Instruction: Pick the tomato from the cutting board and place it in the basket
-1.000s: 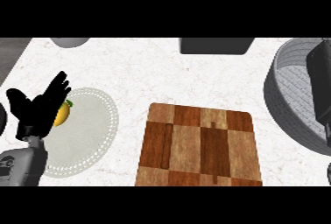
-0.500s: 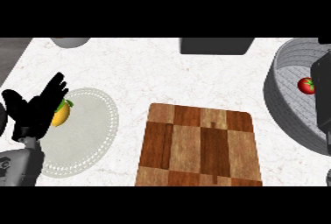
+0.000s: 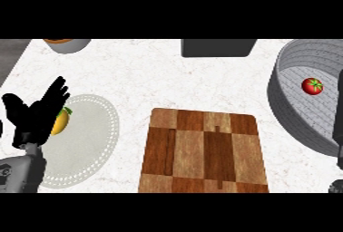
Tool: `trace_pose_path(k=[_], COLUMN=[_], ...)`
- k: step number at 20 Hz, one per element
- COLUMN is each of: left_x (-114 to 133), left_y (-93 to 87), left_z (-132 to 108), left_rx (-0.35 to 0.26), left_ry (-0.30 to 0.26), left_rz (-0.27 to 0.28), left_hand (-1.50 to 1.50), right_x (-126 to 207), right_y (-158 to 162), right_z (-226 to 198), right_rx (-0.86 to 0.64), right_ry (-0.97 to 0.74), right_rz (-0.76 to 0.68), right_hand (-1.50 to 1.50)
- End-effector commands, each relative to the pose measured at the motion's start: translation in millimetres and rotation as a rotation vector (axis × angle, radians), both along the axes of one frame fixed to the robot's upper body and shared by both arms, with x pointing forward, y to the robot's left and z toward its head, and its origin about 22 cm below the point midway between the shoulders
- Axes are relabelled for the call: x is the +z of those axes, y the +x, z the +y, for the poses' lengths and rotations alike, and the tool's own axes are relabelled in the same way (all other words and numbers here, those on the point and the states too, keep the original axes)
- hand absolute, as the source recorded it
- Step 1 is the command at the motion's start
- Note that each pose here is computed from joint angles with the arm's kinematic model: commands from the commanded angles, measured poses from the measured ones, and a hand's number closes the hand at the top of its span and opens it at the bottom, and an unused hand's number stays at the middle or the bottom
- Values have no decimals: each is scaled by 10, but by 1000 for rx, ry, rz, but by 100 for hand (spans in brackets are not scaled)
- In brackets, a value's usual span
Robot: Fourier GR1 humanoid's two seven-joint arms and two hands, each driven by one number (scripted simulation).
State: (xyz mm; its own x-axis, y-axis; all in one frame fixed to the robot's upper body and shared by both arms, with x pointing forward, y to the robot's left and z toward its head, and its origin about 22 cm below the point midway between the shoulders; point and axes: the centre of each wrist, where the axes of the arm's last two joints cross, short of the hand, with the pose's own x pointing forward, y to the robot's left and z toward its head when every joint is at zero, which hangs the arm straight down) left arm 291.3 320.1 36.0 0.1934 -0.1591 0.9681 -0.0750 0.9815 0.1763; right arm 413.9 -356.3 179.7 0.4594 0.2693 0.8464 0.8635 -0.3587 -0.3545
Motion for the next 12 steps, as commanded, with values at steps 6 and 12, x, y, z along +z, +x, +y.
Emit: trace_pose_path(k=[6,12], left_x=[-7,-79], left_y=[-118,-166], left_z=[247,181], left_rx=[75,49], left_ry=[22,7], left_rz=[23,33], left_hand=[0,0], right_x=[-113,-224], right_y=[-632,-1227], right_z=[317,450], right_rx=[-11,64], right_ry=[123,174], right_rz=[-256,-185], right_hand=[-150,-150])
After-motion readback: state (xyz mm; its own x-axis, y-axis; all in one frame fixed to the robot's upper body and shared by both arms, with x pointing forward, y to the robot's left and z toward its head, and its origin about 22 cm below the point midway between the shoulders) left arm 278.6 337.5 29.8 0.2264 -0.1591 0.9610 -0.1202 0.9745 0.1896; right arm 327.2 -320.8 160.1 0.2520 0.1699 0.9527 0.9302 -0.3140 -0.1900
